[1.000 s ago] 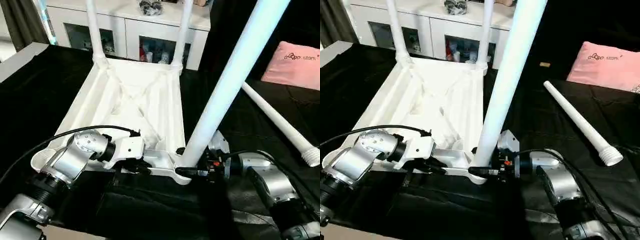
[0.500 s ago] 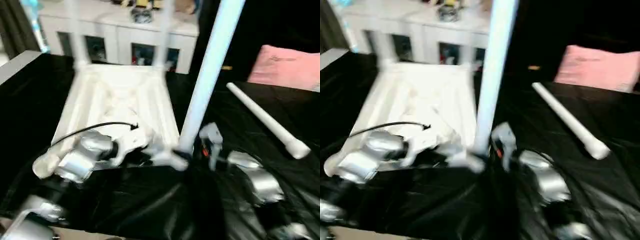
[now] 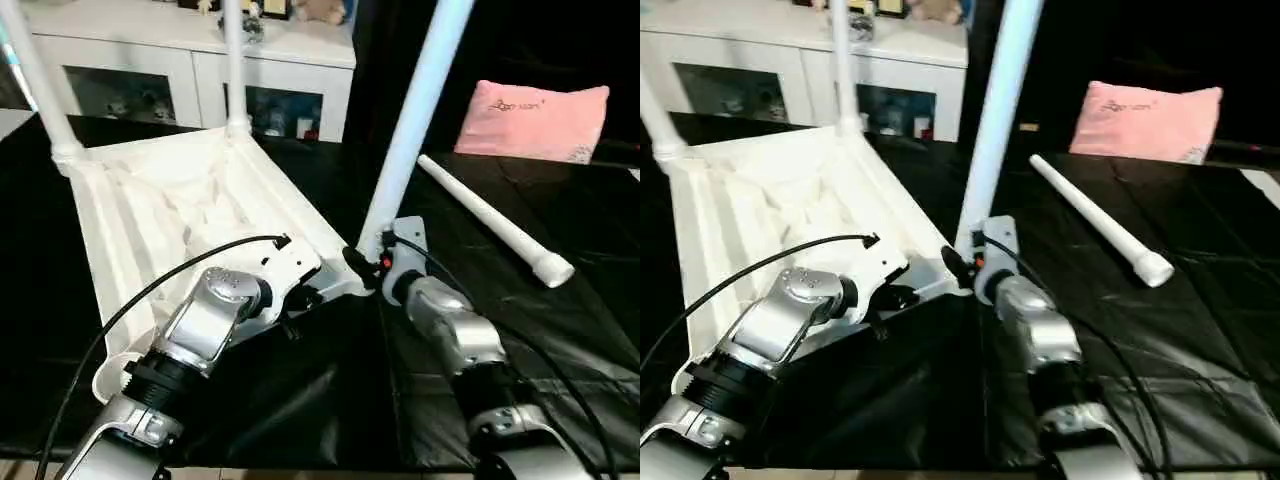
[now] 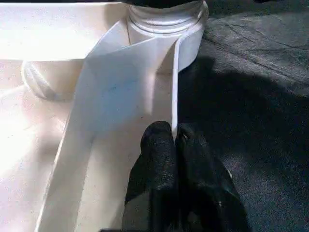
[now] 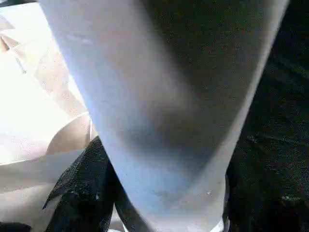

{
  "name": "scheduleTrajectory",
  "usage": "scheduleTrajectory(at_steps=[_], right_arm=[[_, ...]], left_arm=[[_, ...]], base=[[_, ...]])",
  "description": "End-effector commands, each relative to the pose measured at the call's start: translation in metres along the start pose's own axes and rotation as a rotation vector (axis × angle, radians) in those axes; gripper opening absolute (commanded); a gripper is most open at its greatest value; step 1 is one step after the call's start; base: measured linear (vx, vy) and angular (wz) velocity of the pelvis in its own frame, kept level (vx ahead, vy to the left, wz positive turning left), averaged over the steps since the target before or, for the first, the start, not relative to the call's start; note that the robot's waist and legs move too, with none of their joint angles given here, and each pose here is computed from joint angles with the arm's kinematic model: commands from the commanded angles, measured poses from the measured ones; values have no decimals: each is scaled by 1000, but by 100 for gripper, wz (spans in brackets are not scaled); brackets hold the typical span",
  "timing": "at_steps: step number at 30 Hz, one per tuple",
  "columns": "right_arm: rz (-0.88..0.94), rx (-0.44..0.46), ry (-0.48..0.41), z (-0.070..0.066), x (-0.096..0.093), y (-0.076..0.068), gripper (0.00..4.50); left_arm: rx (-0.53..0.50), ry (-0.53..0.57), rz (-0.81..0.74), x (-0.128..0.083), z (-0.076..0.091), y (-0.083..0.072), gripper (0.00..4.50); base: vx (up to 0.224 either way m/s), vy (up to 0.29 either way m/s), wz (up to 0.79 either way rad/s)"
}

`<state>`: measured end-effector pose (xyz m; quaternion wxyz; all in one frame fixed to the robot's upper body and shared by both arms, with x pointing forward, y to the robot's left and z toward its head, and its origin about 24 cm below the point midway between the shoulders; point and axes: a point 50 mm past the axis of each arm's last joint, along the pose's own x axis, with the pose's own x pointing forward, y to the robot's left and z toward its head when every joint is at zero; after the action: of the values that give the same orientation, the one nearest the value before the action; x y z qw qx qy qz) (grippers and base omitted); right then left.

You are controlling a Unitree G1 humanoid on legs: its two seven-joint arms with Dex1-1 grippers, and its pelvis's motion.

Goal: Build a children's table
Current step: Rotate leg to tighten

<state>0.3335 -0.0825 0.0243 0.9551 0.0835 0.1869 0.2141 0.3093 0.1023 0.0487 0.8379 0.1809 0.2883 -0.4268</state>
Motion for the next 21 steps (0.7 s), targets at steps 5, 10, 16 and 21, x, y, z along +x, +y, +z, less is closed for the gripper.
scheduleTrajectory(at_steps=[5,10,16,21], right_arm=[[64,52,202,-50,1,23,266],[79,64,166,-45,3,23,342],[88,-8,57,-32,1,19,390],[159,10,-42,-22,-15,10,434]], left_arm=[[67,-119,17,-2,36,-4,0],[72,-104,10,-3,34,-3,0],[78,-89,11,-5,29,3,0],[97,-63,17,-9,21,11,0]], base=[[0,0,0],[0,0,0],[0,0,0],[0,0,0]])
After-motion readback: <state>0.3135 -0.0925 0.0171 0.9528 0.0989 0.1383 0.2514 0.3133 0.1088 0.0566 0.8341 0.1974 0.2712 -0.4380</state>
